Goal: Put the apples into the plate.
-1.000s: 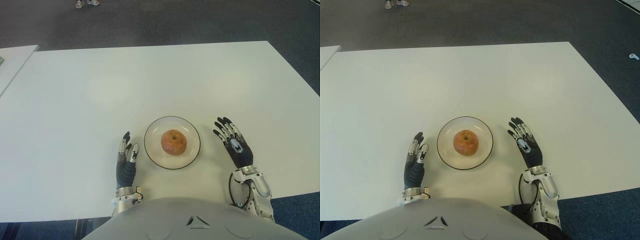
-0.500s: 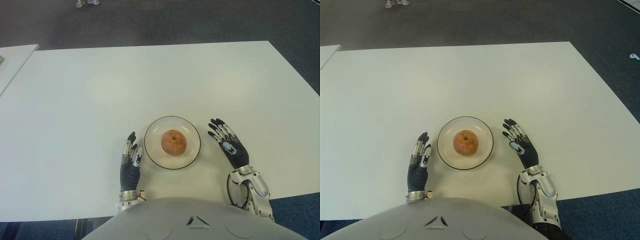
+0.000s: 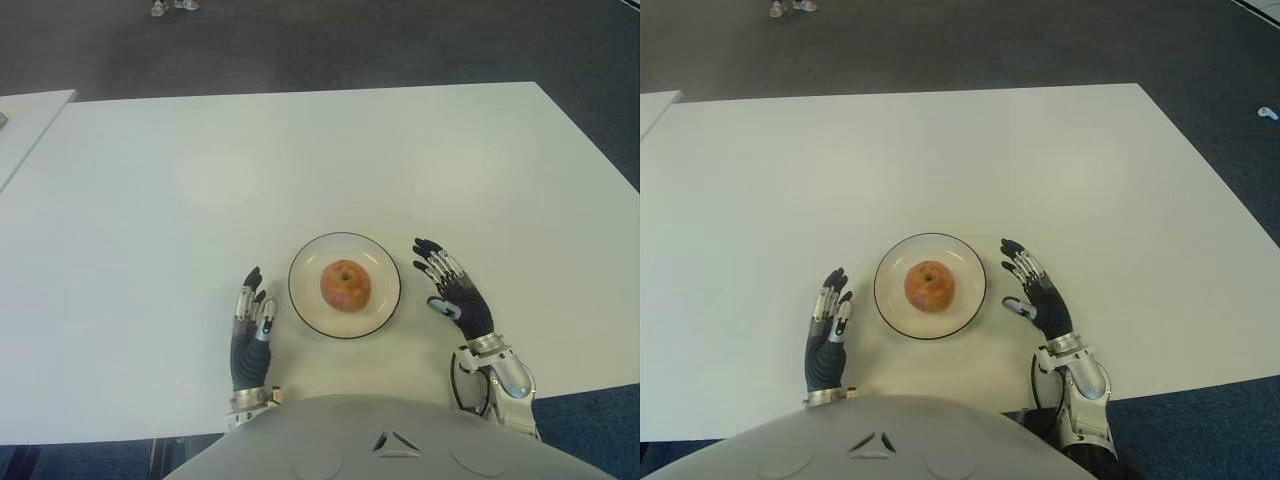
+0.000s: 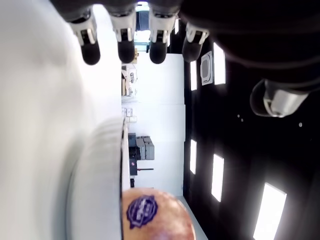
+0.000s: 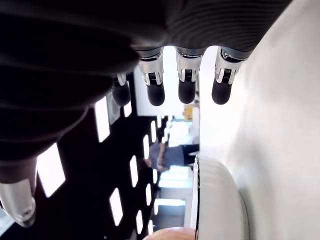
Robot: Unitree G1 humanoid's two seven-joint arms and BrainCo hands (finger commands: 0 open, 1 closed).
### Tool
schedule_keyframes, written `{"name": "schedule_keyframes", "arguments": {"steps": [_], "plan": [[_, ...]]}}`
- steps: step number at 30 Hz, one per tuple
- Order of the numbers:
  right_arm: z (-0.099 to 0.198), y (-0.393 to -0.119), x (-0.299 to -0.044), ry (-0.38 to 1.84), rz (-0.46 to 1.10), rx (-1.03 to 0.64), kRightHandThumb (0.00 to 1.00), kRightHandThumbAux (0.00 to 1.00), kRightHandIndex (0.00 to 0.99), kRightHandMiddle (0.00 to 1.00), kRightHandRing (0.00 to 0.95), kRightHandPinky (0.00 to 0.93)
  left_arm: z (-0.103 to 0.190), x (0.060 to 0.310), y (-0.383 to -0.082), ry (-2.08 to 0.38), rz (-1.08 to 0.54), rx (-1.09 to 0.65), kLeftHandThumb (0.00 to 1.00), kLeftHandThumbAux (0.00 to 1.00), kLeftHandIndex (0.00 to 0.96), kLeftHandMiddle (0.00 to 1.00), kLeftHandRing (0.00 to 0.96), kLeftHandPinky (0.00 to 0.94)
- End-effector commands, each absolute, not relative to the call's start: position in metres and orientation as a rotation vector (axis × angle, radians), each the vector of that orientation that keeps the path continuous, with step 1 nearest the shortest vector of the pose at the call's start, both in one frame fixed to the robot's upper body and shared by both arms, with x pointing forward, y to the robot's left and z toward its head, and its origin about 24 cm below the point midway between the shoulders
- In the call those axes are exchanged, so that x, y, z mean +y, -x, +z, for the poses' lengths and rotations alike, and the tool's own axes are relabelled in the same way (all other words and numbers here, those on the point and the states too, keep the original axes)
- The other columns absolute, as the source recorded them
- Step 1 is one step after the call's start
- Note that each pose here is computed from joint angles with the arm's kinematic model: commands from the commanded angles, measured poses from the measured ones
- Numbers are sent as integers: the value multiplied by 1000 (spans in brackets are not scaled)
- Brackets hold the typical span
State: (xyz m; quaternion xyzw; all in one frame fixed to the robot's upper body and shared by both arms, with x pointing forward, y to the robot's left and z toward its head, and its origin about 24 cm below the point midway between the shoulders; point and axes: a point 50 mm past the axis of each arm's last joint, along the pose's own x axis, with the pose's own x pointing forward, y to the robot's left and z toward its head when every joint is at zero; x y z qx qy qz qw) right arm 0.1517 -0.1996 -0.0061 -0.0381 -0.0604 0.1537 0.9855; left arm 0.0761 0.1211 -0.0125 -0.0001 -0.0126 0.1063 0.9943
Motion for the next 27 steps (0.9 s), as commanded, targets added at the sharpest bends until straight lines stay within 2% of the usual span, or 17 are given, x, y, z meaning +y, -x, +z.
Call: {"name": "schedule_keyframes", "arguments": {"steps": [1,9,17,27], "plan": [[-8,-152,-193,155,320,-179,114,573,0,0,0,0,-16,122,-73,-21,231,-3,42,335,0,0,0,0],[-11,-153,-186,252,334,-234,86,550,0,0,0,0,-14,121,-72,-43,234,-10,33,339,10,0,0,0],[-15,-154,-181,355,341,-243,106,503,0,0,0,0,-11,124,-73,-47,241,-18,40,339,20,0,0,0],[-21,-156,-172,397,225,-200,161,463,0,0,0,0,-7,127,-75,-59,271,-27,47,336,23,0,0,0]]}}
